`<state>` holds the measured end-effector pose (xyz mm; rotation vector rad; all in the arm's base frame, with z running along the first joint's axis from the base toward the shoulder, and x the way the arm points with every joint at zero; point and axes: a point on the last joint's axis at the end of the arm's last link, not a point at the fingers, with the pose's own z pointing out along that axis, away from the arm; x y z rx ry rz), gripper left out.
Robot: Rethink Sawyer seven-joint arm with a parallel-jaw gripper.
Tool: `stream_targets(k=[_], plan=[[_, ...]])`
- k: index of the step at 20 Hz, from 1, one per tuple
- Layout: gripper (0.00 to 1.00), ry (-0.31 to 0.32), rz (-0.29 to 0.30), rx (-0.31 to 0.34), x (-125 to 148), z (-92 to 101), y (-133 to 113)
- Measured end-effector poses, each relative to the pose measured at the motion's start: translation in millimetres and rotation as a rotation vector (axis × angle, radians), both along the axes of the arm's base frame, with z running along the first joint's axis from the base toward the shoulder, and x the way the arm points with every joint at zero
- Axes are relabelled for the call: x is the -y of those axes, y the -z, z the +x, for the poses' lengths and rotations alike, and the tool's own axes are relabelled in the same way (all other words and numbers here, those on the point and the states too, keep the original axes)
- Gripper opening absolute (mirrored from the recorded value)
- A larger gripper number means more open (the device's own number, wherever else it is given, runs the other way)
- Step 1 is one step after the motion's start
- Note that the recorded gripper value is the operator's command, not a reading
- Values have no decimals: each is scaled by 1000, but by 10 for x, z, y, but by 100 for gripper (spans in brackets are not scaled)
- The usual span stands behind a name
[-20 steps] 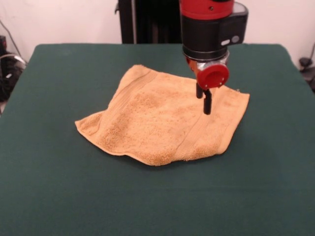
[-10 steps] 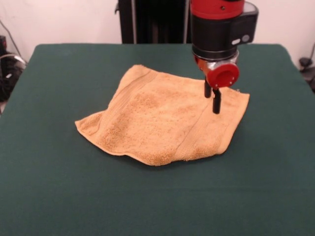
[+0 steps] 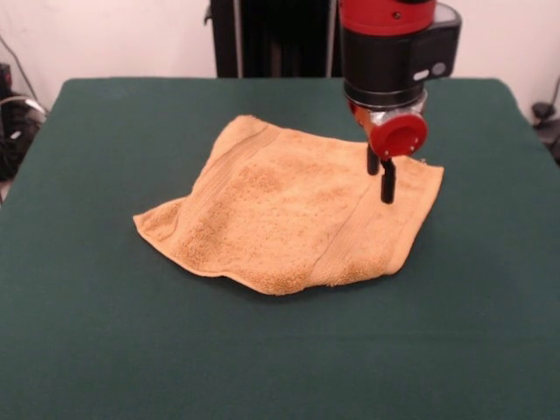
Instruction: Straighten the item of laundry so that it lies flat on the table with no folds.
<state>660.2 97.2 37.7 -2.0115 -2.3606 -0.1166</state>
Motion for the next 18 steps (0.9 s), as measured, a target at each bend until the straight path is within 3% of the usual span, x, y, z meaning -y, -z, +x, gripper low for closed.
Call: stream_targets(k=[18], plan=[[100,11,27,-30,-92,-127,93]])
